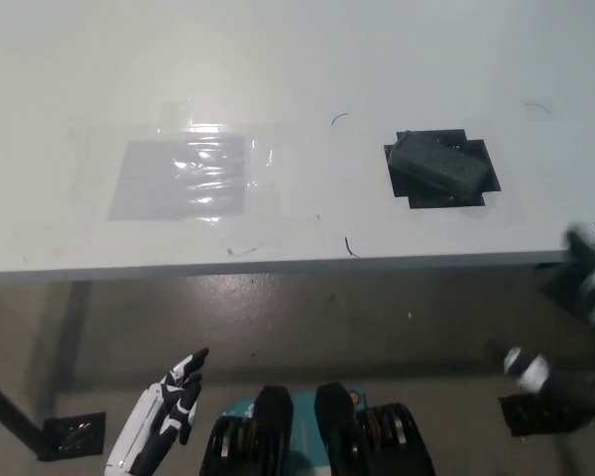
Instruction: A whiteboard eraser is kept on the black marked spot on the table infront of the robot and the robot uses its right hand to swipe it back and forth on the table twice to clean it
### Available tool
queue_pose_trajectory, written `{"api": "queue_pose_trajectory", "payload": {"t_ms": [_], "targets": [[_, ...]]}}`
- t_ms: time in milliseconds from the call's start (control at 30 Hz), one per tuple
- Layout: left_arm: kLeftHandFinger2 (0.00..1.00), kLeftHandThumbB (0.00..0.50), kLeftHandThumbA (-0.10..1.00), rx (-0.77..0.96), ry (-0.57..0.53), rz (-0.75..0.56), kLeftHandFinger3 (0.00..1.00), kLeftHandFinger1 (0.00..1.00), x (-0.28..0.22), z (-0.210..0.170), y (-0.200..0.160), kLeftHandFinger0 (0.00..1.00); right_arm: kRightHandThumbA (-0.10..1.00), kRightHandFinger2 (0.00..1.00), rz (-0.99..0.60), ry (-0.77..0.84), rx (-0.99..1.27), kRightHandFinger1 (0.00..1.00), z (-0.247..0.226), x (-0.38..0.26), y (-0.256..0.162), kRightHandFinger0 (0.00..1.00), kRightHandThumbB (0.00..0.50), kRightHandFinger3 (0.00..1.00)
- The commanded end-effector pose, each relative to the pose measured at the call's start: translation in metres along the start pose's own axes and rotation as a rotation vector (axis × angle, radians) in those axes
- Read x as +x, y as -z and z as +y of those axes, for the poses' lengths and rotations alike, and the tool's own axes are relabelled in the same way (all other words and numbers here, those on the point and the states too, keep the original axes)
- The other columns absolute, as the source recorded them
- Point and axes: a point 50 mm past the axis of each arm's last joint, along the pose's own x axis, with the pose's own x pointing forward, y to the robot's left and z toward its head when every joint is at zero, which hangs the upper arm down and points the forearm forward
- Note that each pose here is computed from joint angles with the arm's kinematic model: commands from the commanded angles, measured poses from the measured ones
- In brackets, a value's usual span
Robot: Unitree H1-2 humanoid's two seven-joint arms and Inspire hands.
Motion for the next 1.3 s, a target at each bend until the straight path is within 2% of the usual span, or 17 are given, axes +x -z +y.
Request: {"api": "queue_pose_trajectory", "payload": {"t_ms": [0, 133, 233, 333, 367, 467, 600, 667, 733, 933, 967, 1000, 1133, 1200, 1267], "targets": [[1.0, 0.401, 0.93, 0.043, 0.034, -0.101, 1.0, 1.0, -0.002, 0.006, -0.012, 1.0, 0.97, 1.0, -0.187, 0.025, -0.315, 1.0, -0.072, 0.116, -0.109, 1.0, 0.329, 1.0], [1.0, 0.413, 0.94, 0.05, 0.029, -0.098, 1.0, 1.0, -0.003, 0.008, -0.01, 1.0, 0.95, 1.0, -0.165, -0.05, -0.471, 1.0, -0.092, 0.221, -0.134, 1.0, 0.31, 1.0], [1.0, 0.42, 0.94, 0.047, 0.03, -0.099, 1.0, 1.0, -0.002, 0.009, -0.01, 1.0, 0.95, 1.0, -0.056, -0.105, -0.512, 1.0, -0.09, 0.289, -0.138, 1.0, 0.333, 1.0], [1.0, 0.425, 0.93, 0.046, 0.033, -0.092, 1.0, 1.0, -0.002, 0.01, -0.01, 1.0, 0.97, 1.0, 0.051, -0.137, -0.558, 1.0, -0.083, 0.329, -0.135, 1.0, 0.358, 1.0], [1.0, 0.427, 0.93, 0.042, 0.033, -0.089, 1.0, 1.0, -0.003, 0.01, -0.009, 1.0, 0.96, 1.0, 0.076, -0.155, -0.586, 1.0, -0.077, 0.346, -0.131, 1.0, 0.336, 1.0], [1.0, 0.421, 0.94, 0.05, 0.037, -0.091, 1.0, 1.0, -0.003, 0.009, -0.009, 1.0, 0.94, 1.0, 0.154, -0.198, -0.621, 1.0, -0.063, 0.38, -0.121, 1.0, 0.338, 1.0], [1.0, 0.428, 0.94, 0.053, 0.046, -0.089, 1.0, 1.0, -0.002, 0.008, -0.009, 1.0, 1.0, 1.0, 0.28, -0.261, -0.712, 1.0, -0.04, 0.418, -0.101, 1.0, 0.387, 1.0], [1.0, 0.427, 0.94, 0.056, 0.052, -0.088, 1.0, 1.0, -0.003, 0.006, -0.008, 1.0, 0.99, 1.0, 0.351, -0.272, -0.694, 1.0, -0.028, 0.43, -0.086, 1.0, 0.39, 1.0], [1.0, 0.426, 0.96, 0.06, 0.06, -0.087, 1.0, 1.0, -0.006, 0.002, -0.008, 1.0, 1.0, 1.0, 0.428, -0.275, -0.675, 1.0, -0.015, 0.433, -0.064, 1.0, 0.418, 1.0], [1.0, 0.424, 0.96, 0.062, 0.063, -0.079, 1.0, 1.0, -0.013, -0.002, -0.009, 1.0, 1.0, 1.0, 0.588, -0.322, -0.685, 1.0, 0.012, 0.424, -0.023, 1.0, 0.436, 1.0], [1.0, 0.422, 0.96, 0.062, 0.066, -0.078, 1.0, 1.0, -0.013, -0.003, -0.009, 1.0, 1.0, 1.0, 0.612, -0.335, -0.669, 1.0, 0.016, 0.42, -0.015, 1.0, 0.395, 1.0], [1.0, 0.422, 0.96, 0.062, 0.067, -0.077, 1.0, 1.0, -0.014, -0.003, -0.01, 1.0, 1.0, 1.0, 0.621, -0.34, -0.662, 1.0, 0.018, 0.419, -0.012, 1.0, 0.395, 1.0], [1.0, 0.419, 0.97, 0.075, 0.074, -0.083, 1.0, 1.0, -0.014, -0.004, -0.011, 1.0, 1.0, 1.0, 0.694, -0.402, -0.598, 1.0, 0.035, 0.4, 0.017, 1.0, 0.287, 1.0], [1.0, 0.416, 0.97, 0.079, 0.078, -0.086, 1.0, 1.0, -0.015, -0.006, -0.012, 1.0, 1.0, 1.0, 0.731, -0.417, -0.621, 1.0, 0.04, 0.388, 0.033, 1.0, 0.304, 1.0], [1.0, 0.41, 0.97, 0.084, 0.08, -0.09, 1.0, 1.0, -0.015, -0.008, -0.012, 1.0, 1.0, 1.0, 0.774, -0.42, -0.595, 1.0, 0.043, 0.378, 0.046, 1.0, 0.357, 1.0]]}}
